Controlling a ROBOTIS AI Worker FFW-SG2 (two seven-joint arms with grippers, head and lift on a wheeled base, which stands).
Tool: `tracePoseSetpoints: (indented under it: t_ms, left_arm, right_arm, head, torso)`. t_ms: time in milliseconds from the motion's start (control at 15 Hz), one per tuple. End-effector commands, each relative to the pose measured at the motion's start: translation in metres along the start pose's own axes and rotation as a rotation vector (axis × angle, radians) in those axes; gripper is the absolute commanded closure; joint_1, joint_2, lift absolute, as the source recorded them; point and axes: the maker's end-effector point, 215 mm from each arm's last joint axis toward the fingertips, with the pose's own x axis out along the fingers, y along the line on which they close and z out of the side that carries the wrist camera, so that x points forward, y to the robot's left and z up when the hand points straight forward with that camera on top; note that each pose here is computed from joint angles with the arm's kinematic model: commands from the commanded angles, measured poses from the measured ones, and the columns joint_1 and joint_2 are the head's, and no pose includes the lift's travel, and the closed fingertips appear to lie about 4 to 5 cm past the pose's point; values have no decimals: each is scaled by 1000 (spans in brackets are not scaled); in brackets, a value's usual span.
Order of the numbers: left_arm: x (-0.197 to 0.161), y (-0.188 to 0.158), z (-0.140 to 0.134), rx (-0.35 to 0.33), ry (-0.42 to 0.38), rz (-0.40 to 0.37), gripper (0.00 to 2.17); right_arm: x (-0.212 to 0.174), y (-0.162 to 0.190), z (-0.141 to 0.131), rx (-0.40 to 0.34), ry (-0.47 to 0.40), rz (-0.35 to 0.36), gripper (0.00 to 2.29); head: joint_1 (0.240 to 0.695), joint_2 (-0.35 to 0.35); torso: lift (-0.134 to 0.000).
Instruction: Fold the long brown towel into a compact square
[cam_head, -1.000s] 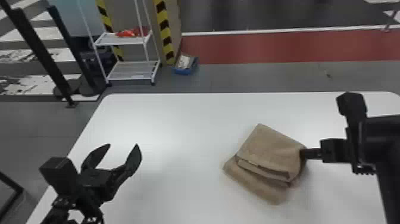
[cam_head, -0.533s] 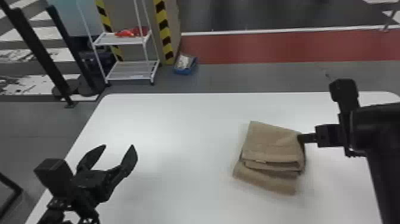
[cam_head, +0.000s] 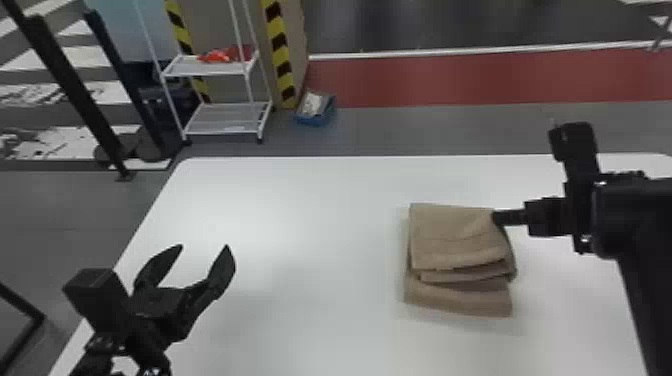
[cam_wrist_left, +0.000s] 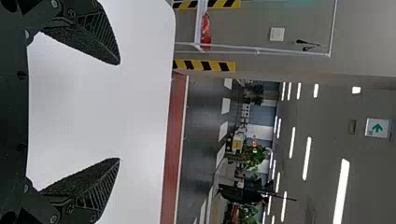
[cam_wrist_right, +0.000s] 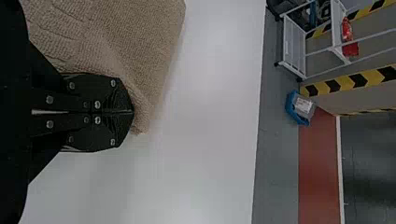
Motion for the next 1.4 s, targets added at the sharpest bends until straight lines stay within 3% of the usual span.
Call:
tracePoseSetpoints:
  t_ms: [0, 200, 333, 400, 533, 600, 667, 733, 867, 1067, 1133, 1333]
  left_arm:
    - [-3, 0, -2, -3, 3, 1, 167]
    - [-5, 4, 1, -1, -3, 7, 167]
    - [-9, 7, 4, -1, -7, 5, 164]
    - [-9, 8, 3, -2, -4, 6, 167]
    - [-9, 7, 4, -5, -6, 3, 167]
    - [-9, 5, 6, -5, -9, -3, 167]
    - [-9, 5, 5, -7, -9, -3, 167]
    - [-9, 4, 4, -8, -7, -4, 167]
    - [-11, 6, 3, -8, -5, -5, 167]
    - [-15, 20, 2, -11, -3, 12, 167]
    - [-16, 23, 1, -14, -3, 16, 167]
    - [-14, 23, 1, -17, -4, 15, 167]
  right_arm:
    - [2, 3, -3, -8, 4, 4, 2233]
    - [-9, 4, -16, -5, 23, -9, 2233]
    - [-35, 4, -18, -34, 8, -28, 1997]
    - [-48, 7, -18, -17, 3, -23, 1636]
    - [-73, 20, -3, -25, -52, 1, 329]
    - [-82, 26, -1, -78, -58, 1, 144]
    - [-91, 35, 4, -173, -68, -3, 107]
    - [-94, 45, 9, -319, -78, -22, 103]
    - [-93, 60, 9, -541, -55, -53, 107]
    - [-96, 81, -19, -840, 28, -32, 107]
    - [-97, 84, -31, -916, 65, -14, 107]
    - [-97, 81, -49, -988, 129, -5, 124]
  head:
    - [695, 140]
    - [695, 145]
    - [695, 150]
    - [695, 152]
    - [695, 152]
    - [695, 154]
    - [695, 157]
    - [695, 161]
    - [695, 170]
    - [695, 206]
    - [695, 216]
    - [695, 241]
  torso:
    - [-125]
    - [-125]
    - [-125]
    - [-125]
    - [-125]
    - [-125]
    - [-125]
    - [-125]
    - [-125]
    - [-125]
    - [-125]
    - [-125]
